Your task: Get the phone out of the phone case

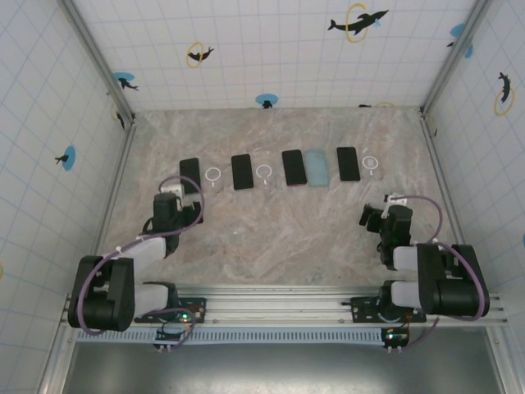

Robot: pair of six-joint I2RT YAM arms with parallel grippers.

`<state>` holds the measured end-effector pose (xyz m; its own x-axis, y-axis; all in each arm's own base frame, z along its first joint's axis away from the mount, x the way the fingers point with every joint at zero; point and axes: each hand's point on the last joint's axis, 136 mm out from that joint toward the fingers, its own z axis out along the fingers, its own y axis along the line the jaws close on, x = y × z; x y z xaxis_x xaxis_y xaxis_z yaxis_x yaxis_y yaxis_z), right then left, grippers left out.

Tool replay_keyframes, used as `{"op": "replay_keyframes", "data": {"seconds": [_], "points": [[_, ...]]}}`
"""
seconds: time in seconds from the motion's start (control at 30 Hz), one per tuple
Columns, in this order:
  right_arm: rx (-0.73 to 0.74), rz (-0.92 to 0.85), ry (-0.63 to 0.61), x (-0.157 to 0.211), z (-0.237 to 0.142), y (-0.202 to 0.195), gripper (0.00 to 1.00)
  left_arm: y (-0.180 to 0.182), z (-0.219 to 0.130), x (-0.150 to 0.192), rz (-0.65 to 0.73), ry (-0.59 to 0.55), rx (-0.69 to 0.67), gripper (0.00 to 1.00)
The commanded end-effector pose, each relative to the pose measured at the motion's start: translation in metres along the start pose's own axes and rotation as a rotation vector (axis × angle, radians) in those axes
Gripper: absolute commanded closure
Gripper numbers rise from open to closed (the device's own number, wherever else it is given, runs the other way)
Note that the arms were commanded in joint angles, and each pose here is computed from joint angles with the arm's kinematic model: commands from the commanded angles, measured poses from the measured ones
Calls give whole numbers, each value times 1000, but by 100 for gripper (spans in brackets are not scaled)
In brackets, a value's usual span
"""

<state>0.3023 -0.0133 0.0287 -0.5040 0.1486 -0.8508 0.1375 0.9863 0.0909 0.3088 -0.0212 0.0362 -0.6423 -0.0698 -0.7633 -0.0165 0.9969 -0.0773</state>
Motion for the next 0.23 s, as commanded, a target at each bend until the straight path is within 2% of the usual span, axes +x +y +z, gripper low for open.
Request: {"op": "replay_keyframes", "data": {"seconds": [0.0,0.2], "points": [[28,25,-167,-34,-1,-6,1,8,-2,-29,67,-185,-4,2],[-4,13,-174,-30,-1,-1,1,17,3,-32,44,-235,18,2]]}}
